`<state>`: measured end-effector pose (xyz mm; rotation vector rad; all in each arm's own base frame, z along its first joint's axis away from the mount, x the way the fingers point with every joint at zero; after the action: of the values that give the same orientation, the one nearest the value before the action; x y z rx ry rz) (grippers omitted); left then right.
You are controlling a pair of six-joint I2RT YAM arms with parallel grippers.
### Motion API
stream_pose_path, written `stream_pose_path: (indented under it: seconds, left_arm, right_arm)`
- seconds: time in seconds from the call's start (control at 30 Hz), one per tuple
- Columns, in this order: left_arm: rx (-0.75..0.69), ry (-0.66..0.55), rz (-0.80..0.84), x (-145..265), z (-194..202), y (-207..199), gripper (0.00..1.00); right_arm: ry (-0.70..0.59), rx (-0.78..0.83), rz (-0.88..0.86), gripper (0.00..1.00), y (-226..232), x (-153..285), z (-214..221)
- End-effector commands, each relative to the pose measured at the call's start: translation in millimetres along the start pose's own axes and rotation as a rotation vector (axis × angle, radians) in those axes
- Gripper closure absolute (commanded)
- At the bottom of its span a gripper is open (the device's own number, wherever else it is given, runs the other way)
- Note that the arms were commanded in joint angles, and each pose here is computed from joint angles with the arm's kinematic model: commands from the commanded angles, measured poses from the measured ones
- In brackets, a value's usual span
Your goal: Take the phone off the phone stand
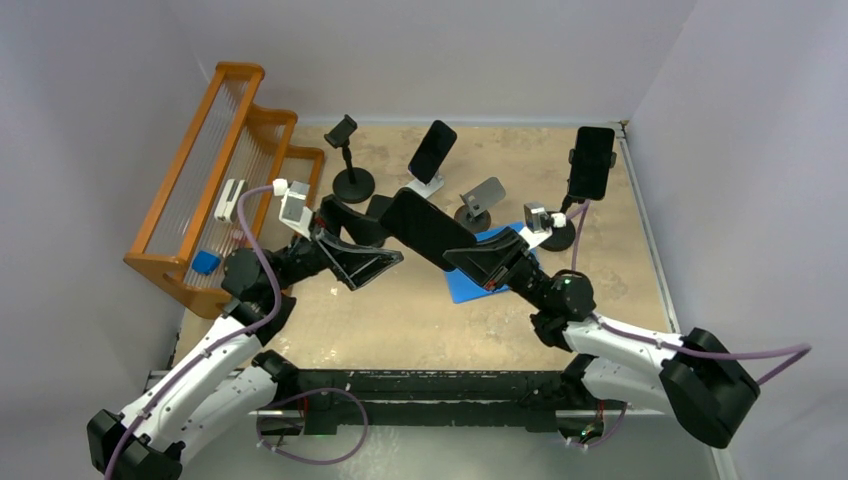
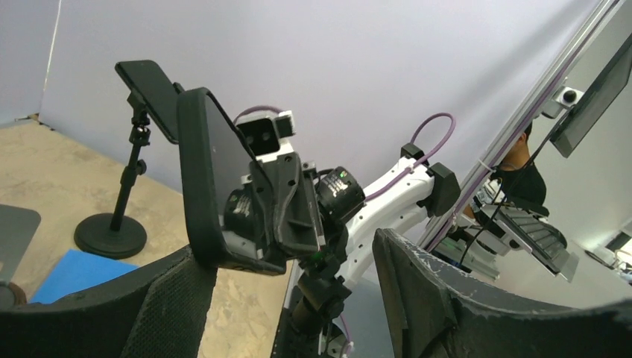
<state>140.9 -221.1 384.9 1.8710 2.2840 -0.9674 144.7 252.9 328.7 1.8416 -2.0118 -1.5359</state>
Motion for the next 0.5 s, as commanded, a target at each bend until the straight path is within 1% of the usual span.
stream_pose_path:
  seconds: [0.0,0.3,0.47]
  left_arm:
    - [-0.03,-0.041,0.101,-4.8,-16.2,-21.4,0.28]
    - [0.002,-0.038,0.098,-8.6,-13.1,-14.8,0.34]
    - [0.034,-0.063,0.087,-9.9,-15.1,-11.7,0.39]
  right_arm:
    - [-0.249,0.066,-0.361,1.0,85.9,-8.3,-49.0]
    - [-0.247,0.056,-0.343,1.0,81.8,-13.5,-44.4]
    - [-0.25,0.048,-0.339,1.0,80.5,-14.3,-43.2]
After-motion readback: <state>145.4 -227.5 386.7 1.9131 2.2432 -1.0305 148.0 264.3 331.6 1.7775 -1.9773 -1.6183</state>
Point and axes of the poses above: each gripper's point midway between its finger pads, its own x axis back along the fingers, its own y axis along the line the jaws close on, z = x × y, the point moved 3 cm from there along x, back along the fingers, and after that the axes turned 2 degrees about -x, right-handed, at the moved point
